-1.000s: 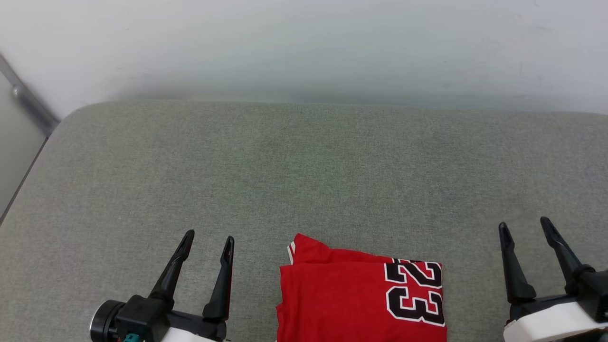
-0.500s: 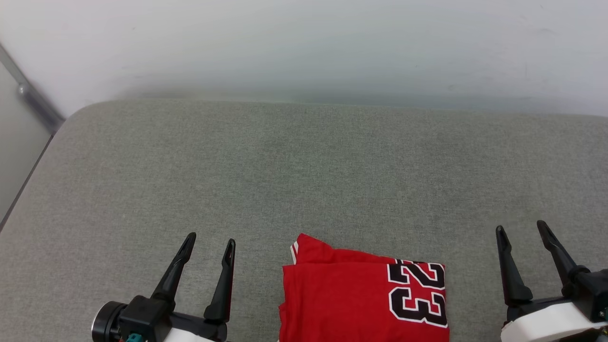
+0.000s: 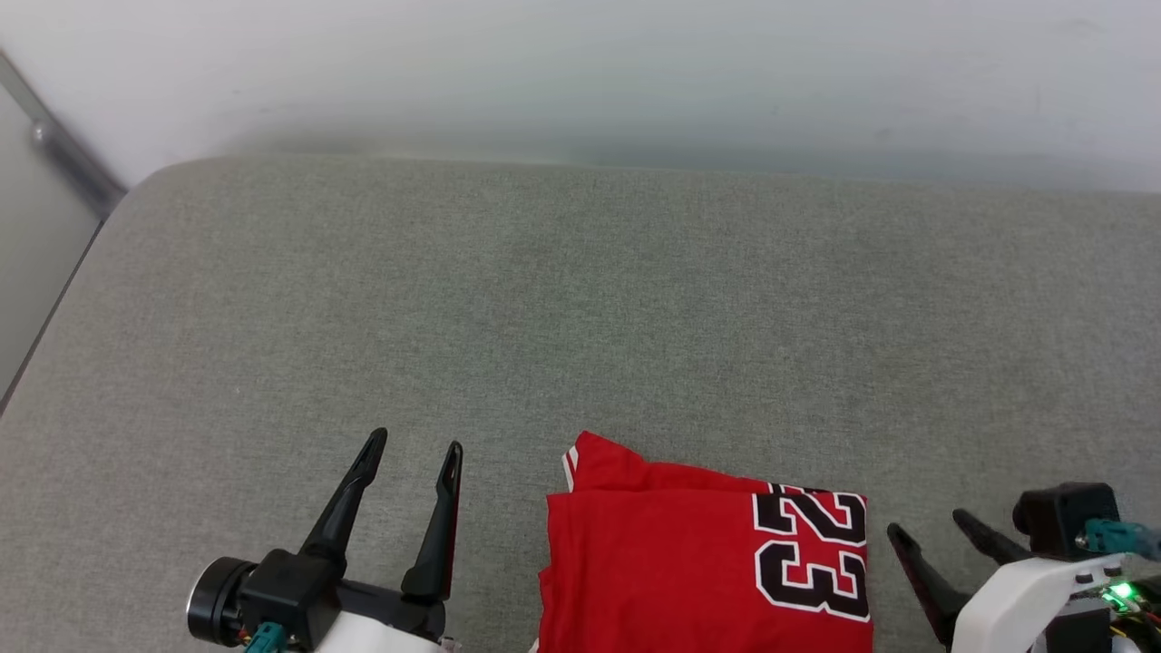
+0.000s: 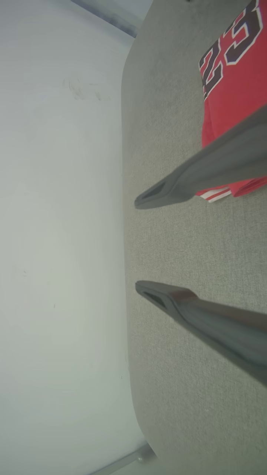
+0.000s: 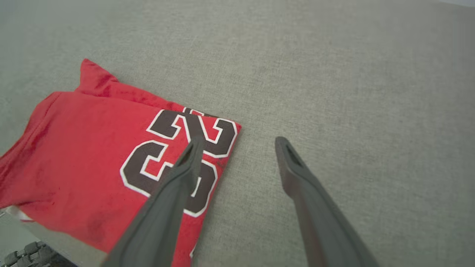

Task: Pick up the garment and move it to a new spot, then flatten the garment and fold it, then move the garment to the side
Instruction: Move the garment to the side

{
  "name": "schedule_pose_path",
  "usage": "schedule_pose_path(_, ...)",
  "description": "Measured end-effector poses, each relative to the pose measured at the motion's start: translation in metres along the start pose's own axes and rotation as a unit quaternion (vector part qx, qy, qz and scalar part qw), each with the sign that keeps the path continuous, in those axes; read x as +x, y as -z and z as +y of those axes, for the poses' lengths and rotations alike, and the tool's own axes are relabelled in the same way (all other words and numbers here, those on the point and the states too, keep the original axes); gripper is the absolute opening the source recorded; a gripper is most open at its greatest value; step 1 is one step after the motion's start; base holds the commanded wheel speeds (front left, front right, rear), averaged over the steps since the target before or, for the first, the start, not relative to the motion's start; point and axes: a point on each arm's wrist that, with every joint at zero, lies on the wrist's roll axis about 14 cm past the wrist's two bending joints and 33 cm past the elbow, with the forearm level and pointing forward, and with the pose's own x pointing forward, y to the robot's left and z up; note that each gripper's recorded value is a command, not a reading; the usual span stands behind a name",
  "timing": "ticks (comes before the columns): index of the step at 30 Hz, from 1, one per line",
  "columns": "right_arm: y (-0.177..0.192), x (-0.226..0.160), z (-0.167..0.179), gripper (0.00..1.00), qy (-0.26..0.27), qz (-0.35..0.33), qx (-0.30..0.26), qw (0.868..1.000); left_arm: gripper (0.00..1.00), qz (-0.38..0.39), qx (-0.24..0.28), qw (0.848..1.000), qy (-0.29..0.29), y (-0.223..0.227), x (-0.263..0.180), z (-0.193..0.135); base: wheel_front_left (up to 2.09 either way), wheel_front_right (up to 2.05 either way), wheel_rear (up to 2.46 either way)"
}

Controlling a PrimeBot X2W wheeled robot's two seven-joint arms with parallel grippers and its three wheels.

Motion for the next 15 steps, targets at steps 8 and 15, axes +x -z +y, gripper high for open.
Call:
schedule_pose_path(8, 0.039, -0.001, 0.032, 1.00, -0.062, 0.181, 0.028, 0.981, 1.00, 0.008, -0.003, 1.000, 0.000, 0.006, 0.008, -0.001, 0.00, 0.00, 0.00)
schedule_pose_path(15, 0.072, 0.007, 0.035, 1.00, -0.059, 0.277, 0.024, 0.959, 1.00, 0.017, -0.001, 1.000, -0.015, 0.011, 0.006, 0.006, 0.00, 0.00, 0.00)
